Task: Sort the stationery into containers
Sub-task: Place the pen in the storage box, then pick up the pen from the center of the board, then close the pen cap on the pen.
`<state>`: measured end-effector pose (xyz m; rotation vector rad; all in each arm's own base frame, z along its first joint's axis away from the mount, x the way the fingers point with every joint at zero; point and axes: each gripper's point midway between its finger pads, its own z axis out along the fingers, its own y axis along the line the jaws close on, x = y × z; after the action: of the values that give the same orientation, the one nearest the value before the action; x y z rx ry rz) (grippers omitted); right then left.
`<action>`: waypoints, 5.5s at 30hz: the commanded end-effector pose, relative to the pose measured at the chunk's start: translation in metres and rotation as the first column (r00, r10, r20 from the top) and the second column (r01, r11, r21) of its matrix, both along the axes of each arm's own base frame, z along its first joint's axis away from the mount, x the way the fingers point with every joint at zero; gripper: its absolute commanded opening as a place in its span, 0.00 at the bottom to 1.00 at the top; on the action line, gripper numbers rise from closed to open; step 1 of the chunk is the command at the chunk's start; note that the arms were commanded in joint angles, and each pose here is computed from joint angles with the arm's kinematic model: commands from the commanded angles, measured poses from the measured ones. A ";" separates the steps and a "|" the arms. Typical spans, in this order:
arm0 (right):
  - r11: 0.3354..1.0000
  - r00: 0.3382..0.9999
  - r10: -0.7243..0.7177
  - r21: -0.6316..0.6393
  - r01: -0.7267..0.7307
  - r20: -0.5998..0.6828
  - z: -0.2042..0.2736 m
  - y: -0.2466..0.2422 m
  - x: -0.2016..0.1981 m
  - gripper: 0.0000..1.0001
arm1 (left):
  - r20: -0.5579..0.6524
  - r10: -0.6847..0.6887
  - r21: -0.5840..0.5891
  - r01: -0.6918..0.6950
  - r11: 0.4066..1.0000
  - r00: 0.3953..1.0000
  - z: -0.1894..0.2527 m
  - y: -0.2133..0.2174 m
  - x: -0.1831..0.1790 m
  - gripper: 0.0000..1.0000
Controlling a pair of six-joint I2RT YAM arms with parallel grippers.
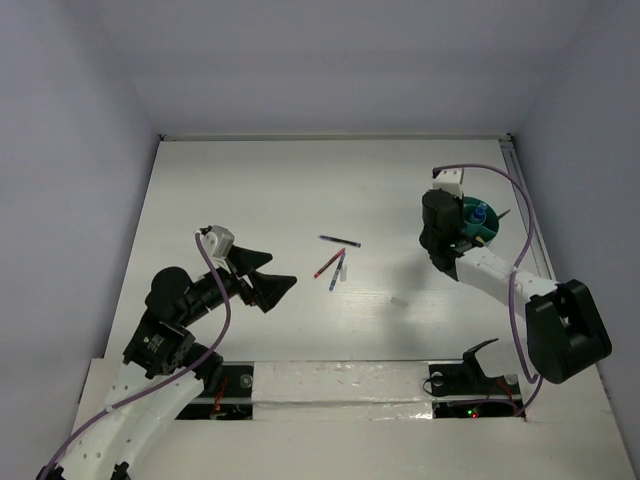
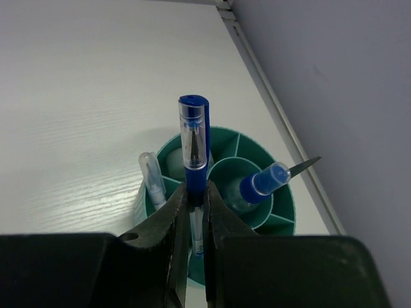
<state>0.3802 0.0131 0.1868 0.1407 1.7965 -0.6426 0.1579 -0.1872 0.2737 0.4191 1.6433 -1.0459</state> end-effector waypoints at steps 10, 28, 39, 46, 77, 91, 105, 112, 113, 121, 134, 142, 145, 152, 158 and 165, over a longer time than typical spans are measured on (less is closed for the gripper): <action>0.991 0.999 -0.034 0.128 0.036 -0.022 -0.030 0.003 -0.007 0.24 | 0.072 0.007 -0.029 -0.005 1.000 0.997 0.026 0.002 -0.002 0.99; 0.826 0.963 0.267 0.507 -0.246 0.032 0.035 0.063 -0.044 0.57 | 0.047 0.037 -0.016 -0.036 0.999 0.998 0.021 0.003 0.006 0.99; 0.459 0.659 0.752 0.706 -0.539 0.014 0.010 0.204 -0.073 0.06 | -0.051 0.122 0.061 -0.119 0.991 0.991 -0.006 0.004 0.033 0.99; 0.348 0.442 0.896 0.674 -0.652 -0.034 0.001 0.246 -0.064 0.47 | -0.113 0.217 0.122 -0.203 0.972 0.970 -0.026 0.015 0.063 0.99; 0.455 0.129 0.832 0.531 -0.716 -0.539 -0.156 0.306 0.002 0.53 | 0.032 0.380 0.125 -0.381 0.916 0.925 0.010 0.031 0.125 0.86; 0.532 0.198 0.764 0.425 -0.732 -0.614 -0.181 0.292 0.032 0.07 | -0.005 0.321 0.133 -0.318 0.939 0.947 0.001 0.021 0.124 0.83; 0.523 0.474 0.852 0.325 -0.788 -0.223 -0.023 0.300 0.090 0.00 | -0.076 0.265 0.138 -0.254 0.957 0.961 -0.014 0.012 0.127 0.75; 0.140 0.370 0.882 0.588 -0.797 0.291 0.076 0.346 0.023 0.00 | -0.132 0.189 0.115 -0.175 0.978 0.973 -0.022 0.000 0.129 0.63; 0.050 0.352 0.853 0.611 -0.790 0.385 0.094 0.354 0.016 0.00 | -0.136 0.175 0.106 -0.161 0.981 0.975 -0.022 -0.001 0.128 0.61; -0.233 0.292 0.757 0.659 -0.715 0.585 0.127 0.384 -0.038 0.00 | -0.133 0.153 0.061 -0.146 0.987 0.979 -0.016 -0.004 0.127 0.55; -0.405 0.177 0.722 0.616 -0.676 0.669 0.147 0.411 -0.074 0.00 | -0.129 0.143 0.032 -0.140 0.990 0.981 -0.012 -0.004 0.126 0.42; -0.425 0.161 0.728 0.624 -0.656 0.666 0.142 0.417 -0.084 0.00 | -0.116 0.147 0.022 -0.146 0.989 0.982 -0.008 -0.003 0.124 0.22; -0.425 0.162 0.731 0.628 -0.652 0.663 0.142 0.417 -0.085 0.00 | -0.116 0.143 0.023 -0.141 0.990 0.983 -0.008 -0.003 0.123 0.08; -0.397 0.179 0.748 0.647 -0.651 0.639 0.137 0.417 -0.082 0.00 | -0.103 0.192 0.047 -0.188 0.981 0.976 -0.007 0.005 0.125 0.00; -0.313 0.154 0.821 0.659 -0.684 0.549 0.131 0.411 -0.084 0.54 | -0.055 0.340 0.090 -0.334 0.938 0.939 0.003 0.031 0.130 0.00; -0.254 0.124 0.889 0.698 -0.670 0.442 0.091 0.403 -0.090 0.30 | 0.033 0.548 0.101 -0.549 0.830 0.836 0.040 0.077 0.125 0.00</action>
<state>0.2996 0.4186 0.2775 -0.5100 1.7546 1.3983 0.2811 -0.1397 0.2701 0.0733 1.7971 -0.6655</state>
